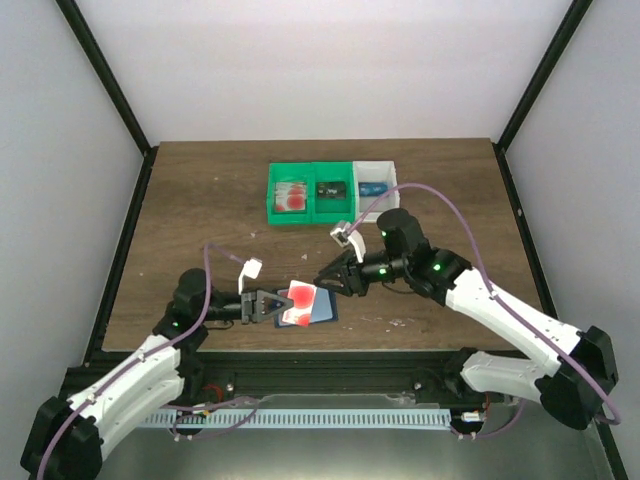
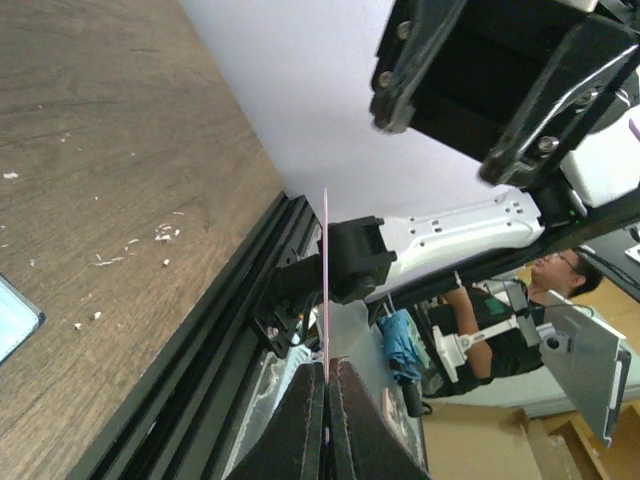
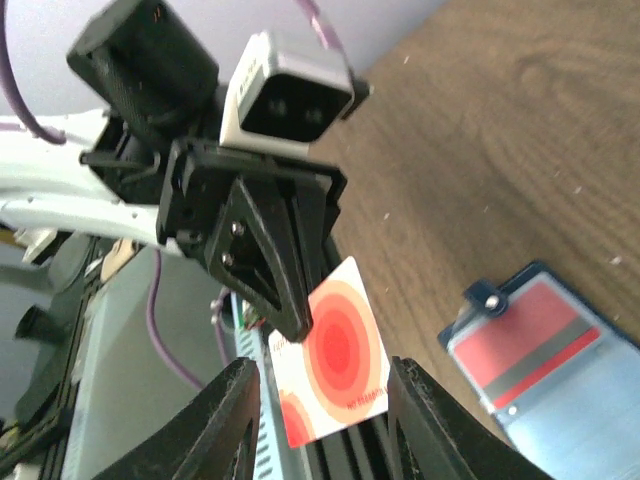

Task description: Take the credit cards out of the card holder

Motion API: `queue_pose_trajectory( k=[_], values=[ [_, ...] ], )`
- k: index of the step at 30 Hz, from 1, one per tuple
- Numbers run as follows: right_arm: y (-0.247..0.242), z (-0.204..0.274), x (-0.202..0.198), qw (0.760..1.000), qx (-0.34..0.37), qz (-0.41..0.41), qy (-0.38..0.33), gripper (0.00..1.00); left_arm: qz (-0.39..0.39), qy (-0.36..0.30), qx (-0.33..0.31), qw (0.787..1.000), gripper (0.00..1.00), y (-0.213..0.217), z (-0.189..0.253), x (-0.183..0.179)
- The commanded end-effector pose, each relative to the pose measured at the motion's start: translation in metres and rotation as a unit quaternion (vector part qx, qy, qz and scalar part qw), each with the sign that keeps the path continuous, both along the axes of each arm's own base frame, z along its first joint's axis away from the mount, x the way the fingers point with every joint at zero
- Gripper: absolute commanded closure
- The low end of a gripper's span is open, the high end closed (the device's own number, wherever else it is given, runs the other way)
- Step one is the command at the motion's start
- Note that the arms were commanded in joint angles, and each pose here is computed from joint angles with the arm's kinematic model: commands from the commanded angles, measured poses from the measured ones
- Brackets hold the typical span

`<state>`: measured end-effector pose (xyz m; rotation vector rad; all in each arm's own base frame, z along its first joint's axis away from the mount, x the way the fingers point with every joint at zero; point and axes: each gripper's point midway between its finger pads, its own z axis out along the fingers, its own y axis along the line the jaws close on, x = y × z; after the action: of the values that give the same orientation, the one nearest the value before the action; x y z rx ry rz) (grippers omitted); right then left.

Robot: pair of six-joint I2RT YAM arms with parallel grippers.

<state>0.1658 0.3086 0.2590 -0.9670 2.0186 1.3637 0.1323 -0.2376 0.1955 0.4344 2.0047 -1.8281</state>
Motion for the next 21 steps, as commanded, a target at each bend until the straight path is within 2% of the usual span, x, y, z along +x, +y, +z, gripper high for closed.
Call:
queue_pose_trajectory(
  k=[1, 9, 14, 21],
  values=[
    [0.000, -0.006, -0.022, 0.997, -0.006, 0.072, 0.021, 0.63, -0.030, -0.031, -0.008, 0.999, 1.00, 0.000, 0.012, -0.011],
    [0.007, -0.016, -0.027, 0.994, 0.009, 0.099, 0.051, 0.62, -0.036, -0.034, -0.015, 0.999, 1.00, 0.000, 0.013, -0.015],
    [0.012, -0.024, -0.024, 0.993, 0.002, 0.102, 0.067, 0.65, -0.038, -0.033, -0.016, 0.999, 1.00, 0.001, 0.012, -0.016],
    [0.016, -0.024, -0.010, 0.995, -0.014, 0.080, 0.056, 0.62, -0.039, -0.033, -0.019, 0.999, 1.00, 0.001, 0.013, -0.017]
  ],
)
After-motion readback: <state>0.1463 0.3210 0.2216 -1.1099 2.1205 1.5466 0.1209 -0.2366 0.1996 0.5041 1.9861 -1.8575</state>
